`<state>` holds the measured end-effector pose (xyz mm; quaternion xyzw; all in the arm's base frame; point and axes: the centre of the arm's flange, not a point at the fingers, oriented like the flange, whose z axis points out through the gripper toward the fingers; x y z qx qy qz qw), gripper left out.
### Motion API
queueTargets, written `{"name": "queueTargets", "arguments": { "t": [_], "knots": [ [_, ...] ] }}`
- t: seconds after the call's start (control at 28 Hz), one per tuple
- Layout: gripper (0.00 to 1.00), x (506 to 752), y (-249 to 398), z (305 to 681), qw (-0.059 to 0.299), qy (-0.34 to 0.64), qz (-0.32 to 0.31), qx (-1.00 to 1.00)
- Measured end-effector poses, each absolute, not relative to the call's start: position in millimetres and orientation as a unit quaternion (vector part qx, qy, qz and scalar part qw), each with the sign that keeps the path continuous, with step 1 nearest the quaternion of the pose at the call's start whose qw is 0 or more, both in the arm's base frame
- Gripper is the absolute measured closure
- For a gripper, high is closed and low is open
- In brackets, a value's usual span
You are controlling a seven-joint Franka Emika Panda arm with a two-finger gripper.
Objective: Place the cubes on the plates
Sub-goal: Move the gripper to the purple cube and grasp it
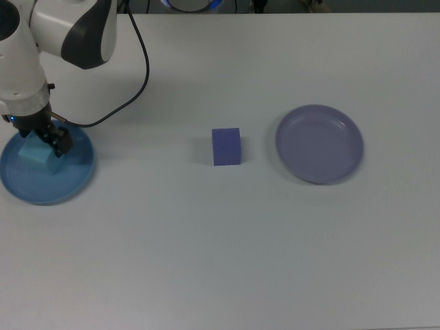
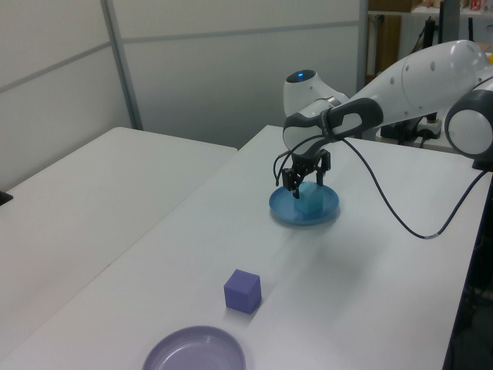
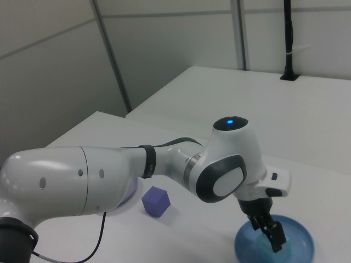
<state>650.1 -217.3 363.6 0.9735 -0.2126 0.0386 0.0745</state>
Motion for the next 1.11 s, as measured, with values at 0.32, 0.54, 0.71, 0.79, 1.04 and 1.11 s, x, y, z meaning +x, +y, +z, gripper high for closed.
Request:
{"name": "queueTargets", "arguments": {
  "t": [0.32,0.54,0.71,0.79,1.04,1.11],
  "knots": [
    [0.0,659,-206,395,0.051,-0.219,0.069,0.972],
    [0.0,665,-138,438,0.018,-0.183,0.076,0.98],
    [0.0,664,-59,446,0.007,-0.133,0.046,0.99],
    [0.0,662,-30,444,0.006,-0.112,0.037,0.993],
    [0.0,643,67,436,0.007,-0.04,0.019,0.999],
    [0.0,637,85,431,0.008,-0.026,0.014,1.0]
  ]
}}
